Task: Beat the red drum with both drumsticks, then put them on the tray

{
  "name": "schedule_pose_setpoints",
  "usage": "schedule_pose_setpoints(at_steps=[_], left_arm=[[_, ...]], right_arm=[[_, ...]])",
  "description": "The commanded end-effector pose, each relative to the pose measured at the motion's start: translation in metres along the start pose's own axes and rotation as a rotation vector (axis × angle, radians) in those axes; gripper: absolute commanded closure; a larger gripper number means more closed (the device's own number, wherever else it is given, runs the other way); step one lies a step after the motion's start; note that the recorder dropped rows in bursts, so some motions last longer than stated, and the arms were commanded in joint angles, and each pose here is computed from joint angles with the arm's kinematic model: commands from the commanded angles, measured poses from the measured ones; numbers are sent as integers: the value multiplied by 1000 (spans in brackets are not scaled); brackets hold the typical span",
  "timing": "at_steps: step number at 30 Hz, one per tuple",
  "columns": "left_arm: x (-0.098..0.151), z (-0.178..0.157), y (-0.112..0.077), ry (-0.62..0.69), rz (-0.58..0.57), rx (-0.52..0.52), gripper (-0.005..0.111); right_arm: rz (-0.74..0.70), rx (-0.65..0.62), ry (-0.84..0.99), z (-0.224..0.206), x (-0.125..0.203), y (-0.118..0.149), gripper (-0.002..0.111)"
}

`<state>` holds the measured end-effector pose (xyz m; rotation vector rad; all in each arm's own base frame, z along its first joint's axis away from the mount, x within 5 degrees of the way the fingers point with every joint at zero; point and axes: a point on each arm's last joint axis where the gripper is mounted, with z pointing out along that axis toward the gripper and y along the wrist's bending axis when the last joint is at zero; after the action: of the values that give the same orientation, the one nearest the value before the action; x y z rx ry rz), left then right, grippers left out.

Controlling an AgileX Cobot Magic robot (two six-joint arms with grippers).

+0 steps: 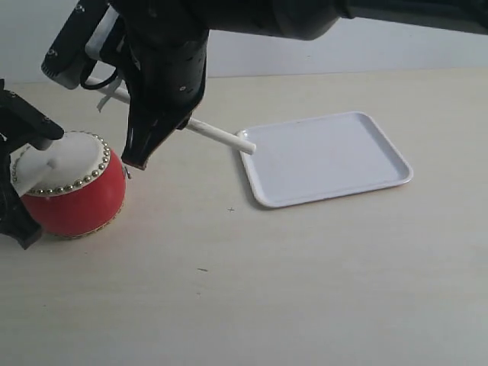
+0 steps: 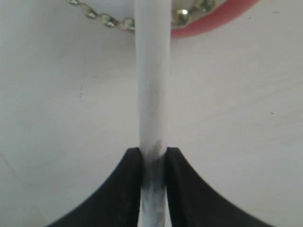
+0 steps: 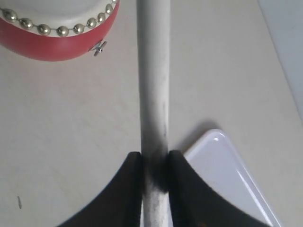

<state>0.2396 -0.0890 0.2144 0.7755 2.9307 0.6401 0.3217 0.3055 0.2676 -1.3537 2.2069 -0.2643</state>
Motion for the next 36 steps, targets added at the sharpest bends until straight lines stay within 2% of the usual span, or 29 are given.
schedule_pose_setpoints(at_steps=[1, 8, 12, 15, 20, 24, 26, 32, 36], left_arm=[[2, -25, 22, -128, -114, -122, 107], [23, -60, 41, -279, -182, -158, 107], [31, -65, 44, -255, -157, -173, 107], [32, -63, 43, -228, -156, -175, 107], [25, -59, 33, -241, -126, -86, 107], [10, -44, 19, -218, -88, 0, 107], [3, -29, 13, -166, -64, 3, 107], [-7, 18, -6, 123, 49, -13, 107], [-12, 22, -8, 134, 56, -14, 107]], right_arm=[[1, -12, 11, 19, -2, 7, 108], [-32, -53, 113, 68, 6, 28, 108], [-36, -89, 177, 91, 13, 40, 108], [-33, -96, 171, 93, 13, 42, 108], [-5, -69, 115, 65, 2, 27, 108], [30, -37, 47, 25, -9, 8, 108], [46, -26, 16, 7, -11, 1, 108], [76, -1, -18, -18, -11, -9, 108], [77, 0, -11, -18, -10, -9, 108]])
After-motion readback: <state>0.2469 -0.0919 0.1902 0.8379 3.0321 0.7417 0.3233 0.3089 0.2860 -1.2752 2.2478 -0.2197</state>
